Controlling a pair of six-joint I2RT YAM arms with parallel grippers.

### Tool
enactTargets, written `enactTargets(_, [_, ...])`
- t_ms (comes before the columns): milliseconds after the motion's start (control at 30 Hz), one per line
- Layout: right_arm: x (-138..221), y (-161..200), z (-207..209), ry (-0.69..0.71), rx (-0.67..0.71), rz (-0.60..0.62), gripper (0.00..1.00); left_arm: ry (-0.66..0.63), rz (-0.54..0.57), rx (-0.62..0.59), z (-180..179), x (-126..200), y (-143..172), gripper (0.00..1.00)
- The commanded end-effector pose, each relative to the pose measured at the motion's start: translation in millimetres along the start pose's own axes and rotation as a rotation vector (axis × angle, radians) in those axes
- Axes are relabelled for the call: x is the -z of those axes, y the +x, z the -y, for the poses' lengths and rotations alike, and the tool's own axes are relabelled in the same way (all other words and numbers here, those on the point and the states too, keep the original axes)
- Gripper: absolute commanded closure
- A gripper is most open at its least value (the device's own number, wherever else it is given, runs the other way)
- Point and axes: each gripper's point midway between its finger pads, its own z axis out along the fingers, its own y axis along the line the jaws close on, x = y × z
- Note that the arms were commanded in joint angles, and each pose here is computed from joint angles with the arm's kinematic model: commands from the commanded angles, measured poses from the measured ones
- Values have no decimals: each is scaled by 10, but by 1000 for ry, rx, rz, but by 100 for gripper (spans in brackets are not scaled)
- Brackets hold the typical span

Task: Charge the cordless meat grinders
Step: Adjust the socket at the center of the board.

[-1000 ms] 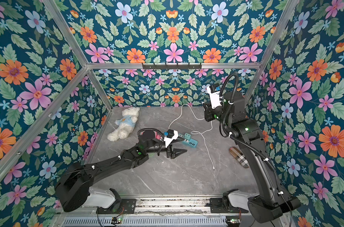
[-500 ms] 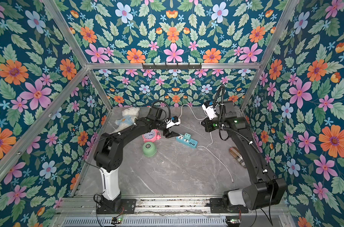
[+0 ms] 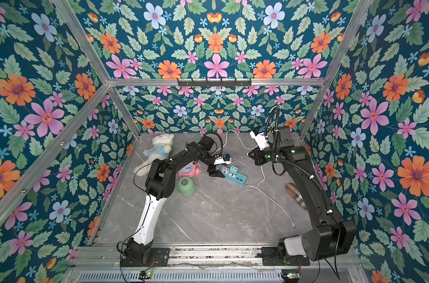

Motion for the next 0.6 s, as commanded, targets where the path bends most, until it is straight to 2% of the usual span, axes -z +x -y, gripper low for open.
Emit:
enactTargets(0, [19,11,-63,-29,20,0,100,-32,-66,-52,-87,-67,82,14])
enactTargets(133, [33,27,-88,-40,13,-6,100,-71,-97,-88,-213,-132,115,20])
enactTargets(200, [38,41,-92,-40,17,-10,100,-39,-99,-93,-132,-145,144,29])
enactTargets(267, [34,78,-91,-39,27,-24,100,9,-108,-92,33,-135,184,44])
enactTargets(400, [-14,217,-70,-42,53,-78,100,95,-112,-95,409,-87,254,59])
enactTargets(567, [-120,392,-3,-38,65,-151,100,151,-111,-126,697,-22,224,64])
